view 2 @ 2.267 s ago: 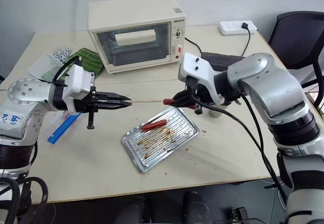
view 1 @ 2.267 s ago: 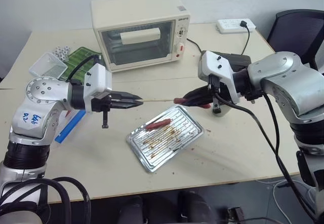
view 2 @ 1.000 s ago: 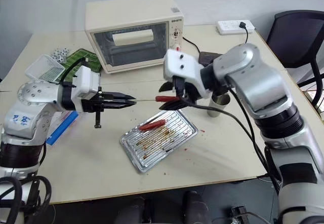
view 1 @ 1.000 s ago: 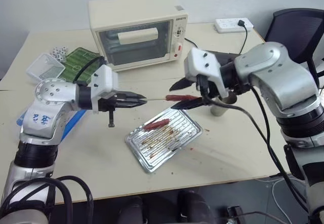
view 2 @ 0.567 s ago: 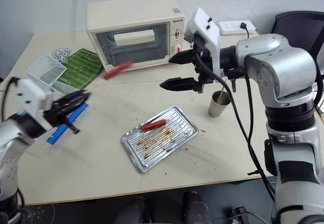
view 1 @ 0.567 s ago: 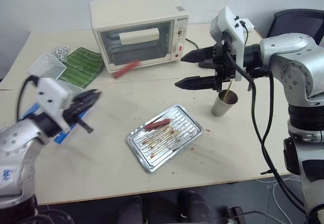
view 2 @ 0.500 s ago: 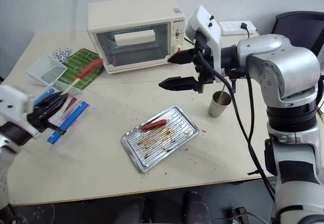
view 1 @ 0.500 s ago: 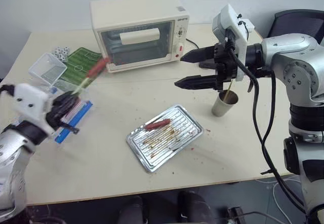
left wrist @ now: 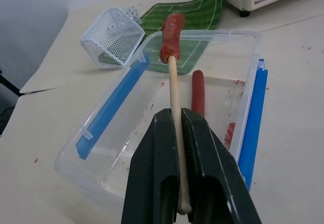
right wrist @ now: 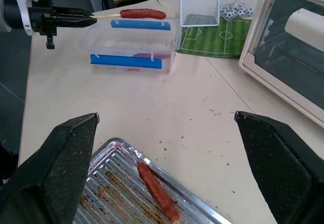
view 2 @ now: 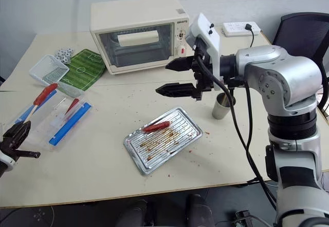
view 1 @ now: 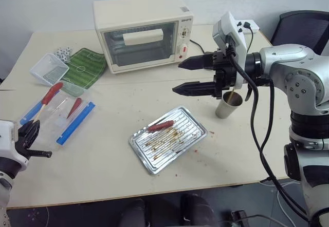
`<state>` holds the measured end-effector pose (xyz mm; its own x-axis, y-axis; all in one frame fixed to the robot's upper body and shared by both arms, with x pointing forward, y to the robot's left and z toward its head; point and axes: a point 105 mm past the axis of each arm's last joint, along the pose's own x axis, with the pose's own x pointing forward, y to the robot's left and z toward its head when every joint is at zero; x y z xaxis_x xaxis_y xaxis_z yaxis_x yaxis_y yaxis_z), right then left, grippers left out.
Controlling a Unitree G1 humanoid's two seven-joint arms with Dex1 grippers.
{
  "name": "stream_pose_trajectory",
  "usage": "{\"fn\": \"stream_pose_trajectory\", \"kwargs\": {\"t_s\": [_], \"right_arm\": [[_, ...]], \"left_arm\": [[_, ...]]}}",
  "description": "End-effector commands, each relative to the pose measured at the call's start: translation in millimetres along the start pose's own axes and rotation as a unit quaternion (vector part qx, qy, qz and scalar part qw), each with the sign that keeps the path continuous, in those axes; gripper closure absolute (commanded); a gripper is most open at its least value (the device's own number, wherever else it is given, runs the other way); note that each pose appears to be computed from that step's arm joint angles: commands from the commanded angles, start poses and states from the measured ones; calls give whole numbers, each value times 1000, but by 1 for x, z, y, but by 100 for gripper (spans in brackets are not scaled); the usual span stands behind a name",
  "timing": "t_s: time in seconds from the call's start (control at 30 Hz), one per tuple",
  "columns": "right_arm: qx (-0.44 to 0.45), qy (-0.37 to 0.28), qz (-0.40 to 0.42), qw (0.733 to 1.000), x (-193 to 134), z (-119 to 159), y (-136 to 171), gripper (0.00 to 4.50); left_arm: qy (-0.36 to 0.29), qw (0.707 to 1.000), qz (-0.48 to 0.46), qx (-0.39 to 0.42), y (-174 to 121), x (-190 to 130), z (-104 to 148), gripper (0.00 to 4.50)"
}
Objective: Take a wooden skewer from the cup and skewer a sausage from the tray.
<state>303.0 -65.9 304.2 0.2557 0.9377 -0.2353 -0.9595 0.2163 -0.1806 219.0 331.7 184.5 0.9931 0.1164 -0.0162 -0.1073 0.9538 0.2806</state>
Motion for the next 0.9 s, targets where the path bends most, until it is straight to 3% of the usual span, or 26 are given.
{"fn": "stream_pose_trajectory", "kwargs": {"t_s": [0.03, 0.27, 0.47, 0.7, 0.9], "right_arm": [[-23, -19, 5, 1000, -1, 11, 5, 1], [-19, -12, 4, 1000, -4, 6, 3, 0], [-25, -8, 9, 1000, -13, 6, -1, 0], [-31, -9, 0, 999, -23, 9, -17, 0], [-28, -4, 14, 999, -26, 7, -19, 0]], "left_arm": [[-7, 1000, 18, 8, 11, 6, 0, 423], [-28, 999, 24, -3, 20, 4, 10, 222], [-22, 999, 1, -48, 36, -41, 20, 42], [31, 994, -43, -92, 61, -108, 16, 42], [46, 995, -33, -78, 78, -121, 18, 42]]}}
